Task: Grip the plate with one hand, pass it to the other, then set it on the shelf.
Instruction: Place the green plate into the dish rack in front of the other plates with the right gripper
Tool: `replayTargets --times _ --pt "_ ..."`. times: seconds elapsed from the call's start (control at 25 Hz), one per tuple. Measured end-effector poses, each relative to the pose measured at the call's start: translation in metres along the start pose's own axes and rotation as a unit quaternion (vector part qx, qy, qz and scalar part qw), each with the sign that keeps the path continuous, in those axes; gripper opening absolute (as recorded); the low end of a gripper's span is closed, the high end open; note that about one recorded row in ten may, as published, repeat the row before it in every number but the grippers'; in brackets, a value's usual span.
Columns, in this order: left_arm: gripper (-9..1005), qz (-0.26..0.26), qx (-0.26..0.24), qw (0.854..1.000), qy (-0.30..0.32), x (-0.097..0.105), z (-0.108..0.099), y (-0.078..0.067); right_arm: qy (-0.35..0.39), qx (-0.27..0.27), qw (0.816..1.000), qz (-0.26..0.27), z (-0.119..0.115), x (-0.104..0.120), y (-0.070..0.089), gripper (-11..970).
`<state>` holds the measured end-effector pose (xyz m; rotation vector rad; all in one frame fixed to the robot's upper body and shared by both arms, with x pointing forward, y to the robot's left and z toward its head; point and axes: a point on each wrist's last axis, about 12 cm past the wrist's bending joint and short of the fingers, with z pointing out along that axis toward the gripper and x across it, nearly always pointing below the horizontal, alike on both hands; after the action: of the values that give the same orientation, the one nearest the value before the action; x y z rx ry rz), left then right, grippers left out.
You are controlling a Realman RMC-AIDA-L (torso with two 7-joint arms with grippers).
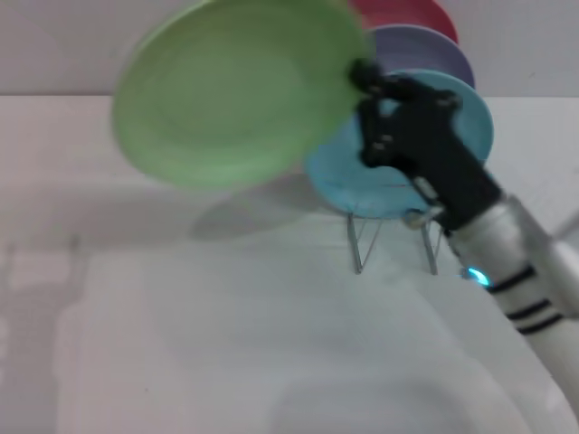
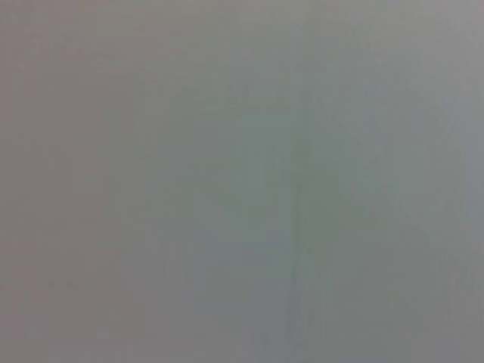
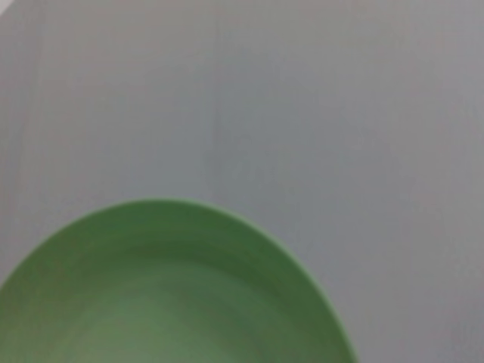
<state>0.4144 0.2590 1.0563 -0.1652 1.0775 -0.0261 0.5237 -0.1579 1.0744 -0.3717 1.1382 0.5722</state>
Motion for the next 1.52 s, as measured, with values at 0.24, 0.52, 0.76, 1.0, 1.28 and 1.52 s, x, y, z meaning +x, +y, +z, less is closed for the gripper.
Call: replayTargets --times 0.24,0.52,0.76,1.0,1.28,1.52 --pt "804 -0.006 0.006 1.000 0.001 0.007 0.006 0.010 -0.055 0.091 0.993 -0.046 -0.052 -0.014 -0.019 37" --pt "804 -0.005 0.016 1.000 0.013 0.013 0.015 0.008 -0.066 0.130 0.978 -0.147 -0.083 -0.022 -0.020 49" --pt "803 -0.007 0.014 1.000 0.026 0.017 0.019 0.006 -0.064 0.140 0.966 -0.210 -0.096 -0.025 -0.023 60" --pt "803 -0.004 0.016 1.000 0.026 0.018 0.022 0.005 -0.044 0.141 0.959 -0.242 -0.103 -0.023 -0.026 70" --pt "803 -0.003 0.016 1.000 0.024 0.018 0.025 0.005 -0.010 0.142 0.959 -0.246 -0.109 -0.017 -0.029 82" --pt "802 -0.001 0.013 1.000 0.022 0.018 0.026 0.006 0.013 0.143 0.959 -0.245 -0.113 -0.012 -0.030 92"
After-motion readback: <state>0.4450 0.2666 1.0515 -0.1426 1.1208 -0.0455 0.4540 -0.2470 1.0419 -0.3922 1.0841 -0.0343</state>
